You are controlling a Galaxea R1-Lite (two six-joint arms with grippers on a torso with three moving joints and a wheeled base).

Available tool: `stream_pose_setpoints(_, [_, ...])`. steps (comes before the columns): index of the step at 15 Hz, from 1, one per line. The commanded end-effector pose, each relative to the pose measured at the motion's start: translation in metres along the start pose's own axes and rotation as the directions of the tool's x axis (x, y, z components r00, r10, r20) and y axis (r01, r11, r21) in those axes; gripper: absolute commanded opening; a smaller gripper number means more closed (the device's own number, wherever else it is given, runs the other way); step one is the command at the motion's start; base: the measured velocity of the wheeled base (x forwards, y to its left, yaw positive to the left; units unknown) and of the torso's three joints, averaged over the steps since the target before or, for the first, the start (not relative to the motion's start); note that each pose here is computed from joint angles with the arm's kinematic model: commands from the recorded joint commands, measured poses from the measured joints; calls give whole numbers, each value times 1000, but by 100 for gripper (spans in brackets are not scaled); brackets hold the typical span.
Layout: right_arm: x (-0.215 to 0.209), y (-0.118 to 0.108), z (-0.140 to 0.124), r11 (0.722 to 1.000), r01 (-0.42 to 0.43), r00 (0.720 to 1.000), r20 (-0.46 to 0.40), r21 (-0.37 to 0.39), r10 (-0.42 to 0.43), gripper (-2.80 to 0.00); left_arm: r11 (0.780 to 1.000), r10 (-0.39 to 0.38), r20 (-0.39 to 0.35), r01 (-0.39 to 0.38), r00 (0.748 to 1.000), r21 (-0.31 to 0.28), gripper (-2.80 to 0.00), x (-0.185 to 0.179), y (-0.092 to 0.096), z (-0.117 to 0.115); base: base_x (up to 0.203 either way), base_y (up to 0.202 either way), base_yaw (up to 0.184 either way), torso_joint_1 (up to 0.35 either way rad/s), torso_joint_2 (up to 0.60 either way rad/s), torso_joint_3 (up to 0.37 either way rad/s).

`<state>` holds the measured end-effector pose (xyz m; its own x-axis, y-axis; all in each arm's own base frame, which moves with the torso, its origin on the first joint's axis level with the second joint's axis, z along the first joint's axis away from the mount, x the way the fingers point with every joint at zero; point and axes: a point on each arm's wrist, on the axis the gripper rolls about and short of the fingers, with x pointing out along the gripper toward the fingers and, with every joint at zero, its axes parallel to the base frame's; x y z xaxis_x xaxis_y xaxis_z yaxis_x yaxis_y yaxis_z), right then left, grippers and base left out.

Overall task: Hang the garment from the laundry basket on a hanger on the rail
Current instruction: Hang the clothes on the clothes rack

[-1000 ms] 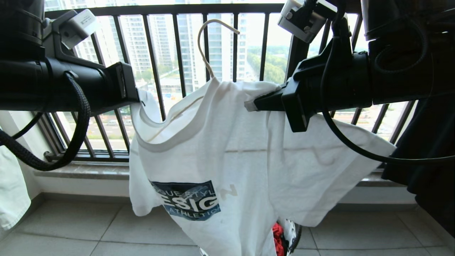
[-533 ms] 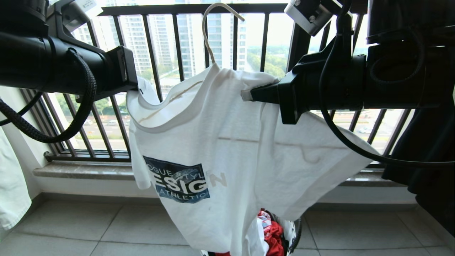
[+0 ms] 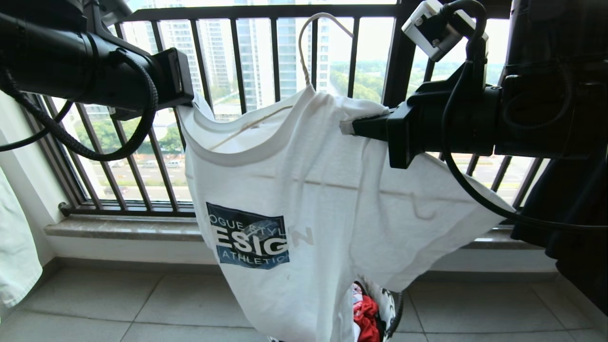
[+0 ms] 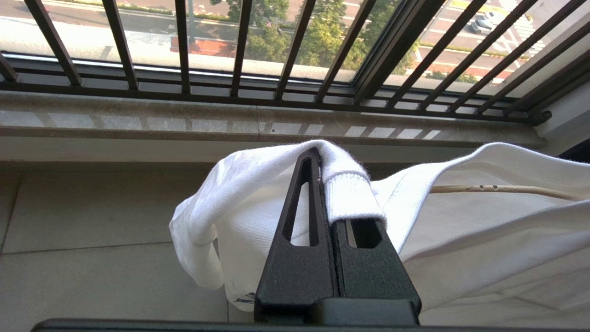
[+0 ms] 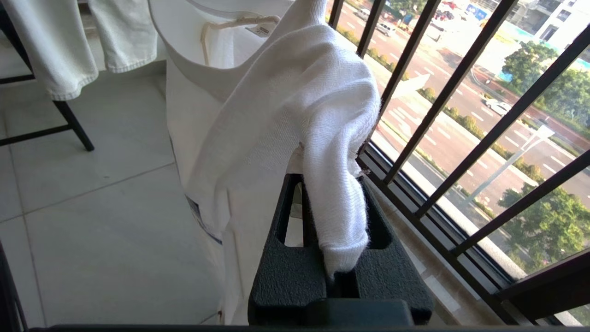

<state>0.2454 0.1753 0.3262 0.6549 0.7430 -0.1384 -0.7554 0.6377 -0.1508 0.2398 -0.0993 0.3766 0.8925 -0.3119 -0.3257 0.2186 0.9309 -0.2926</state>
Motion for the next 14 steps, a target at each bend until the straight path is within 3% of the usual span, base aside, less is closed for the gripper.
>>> stream_pose_setpoints(1, [4, 0, -4, 1000, 7, 999, 48, 29, -8, -280, 1000, -5, -11, 5, 1000, 1, -280, 8, -5, 5, 0, 0, 0, 0, 0, 0])
stream_pose_setpoints(5, [11, 2, -21, 996, -1, 1000, 30, 86, -2, -280, 997, 4, -33, -1, 999, 73, -280, 17, -9, 7, 0, 0, 0, 0, 0, 0])
stream_pose_setpoints(7, [14, 3, -22, 988, -9, 997, 77, 152, -3, -280, 997, 8, -37, -6, 999, 78, -280, 20, -10, 6, 0, 0, 0, 0, 0, 0])
stream_pose_setpoints(14, [38, 4, -54, 976, -13, 997, 82, 216, -5, -280, 992, -92, 4, 92, 996, 88, -280, 23, -40, 2, 0, 0, 0, 0, 0, 0])
